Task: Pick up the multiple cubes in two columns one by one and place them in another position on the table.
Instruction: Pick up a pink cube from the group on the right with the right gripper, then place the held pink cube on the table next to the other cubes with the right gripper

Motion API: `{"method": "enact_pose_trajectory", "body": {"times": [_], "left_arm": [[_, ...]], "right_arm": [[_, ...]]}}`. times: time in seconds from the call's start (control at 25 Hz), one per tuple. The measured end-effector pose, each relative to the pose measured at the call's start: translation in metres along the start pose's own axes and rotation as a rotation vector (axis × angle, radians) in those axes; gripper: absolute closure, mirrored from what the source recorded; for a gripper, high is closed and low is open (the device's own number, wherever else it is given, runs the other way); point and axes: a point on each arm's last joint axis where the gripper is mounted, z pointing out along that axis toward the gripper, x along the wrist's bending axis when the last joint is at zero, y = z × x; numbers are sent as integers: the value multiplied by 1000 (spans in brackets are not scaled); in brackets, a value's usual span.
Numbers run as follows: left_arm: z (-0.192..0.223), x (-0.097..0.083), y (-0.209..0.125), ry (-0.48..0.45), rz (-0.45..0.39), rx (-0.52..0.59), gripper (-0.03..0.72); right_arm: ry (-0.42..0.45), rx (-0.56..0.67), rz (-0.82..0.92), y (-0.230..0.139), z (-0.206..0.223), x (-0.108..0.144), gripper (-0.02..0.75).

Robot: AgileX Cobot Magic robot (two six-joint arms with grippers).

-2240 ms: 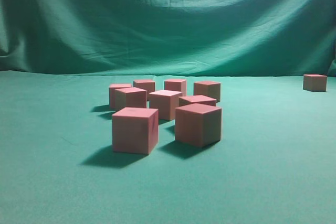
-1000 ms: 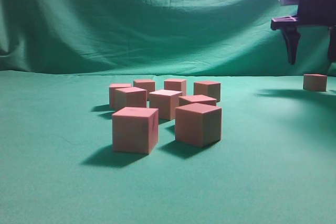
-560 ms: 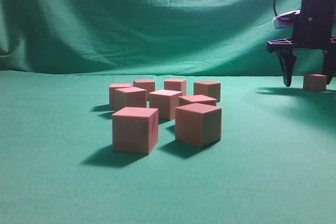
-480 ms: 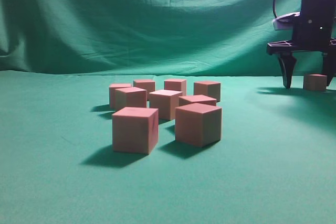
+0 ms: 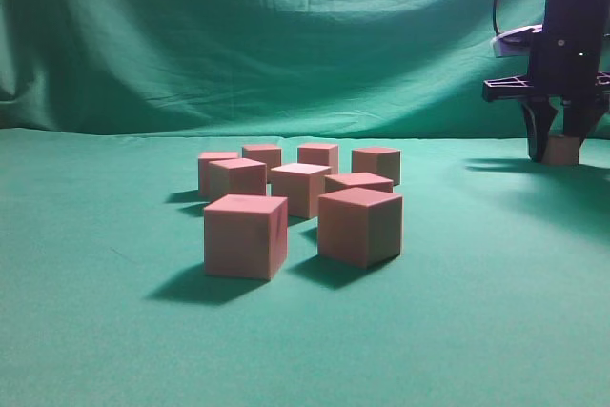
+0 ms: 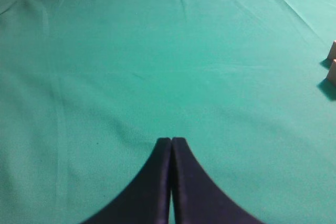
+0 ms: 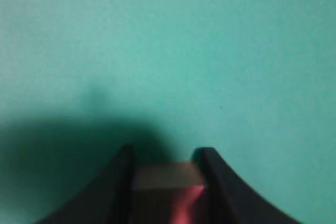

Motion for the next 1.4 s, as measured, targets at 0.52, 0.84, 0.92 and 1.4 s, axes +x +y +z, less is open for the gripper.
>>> {"method": "enact_pose_trajectory", "body": {"times": [0.52,0.84,0.92,1.4], "left_arm": [[0,0,0,0,0,0,688],[0,0,0,0,0,0,688],[0,0,0,0,0,0,688],[0,0,0,0,0,0,688]], "right_arm": [[1,-149,24,14,-128,-10,480],[40,-411,52,-20,-285,-20,480],[44,-463,56,-32,-313,-22,480],[236,-391,-23,-125,-345,-7,480]]}}
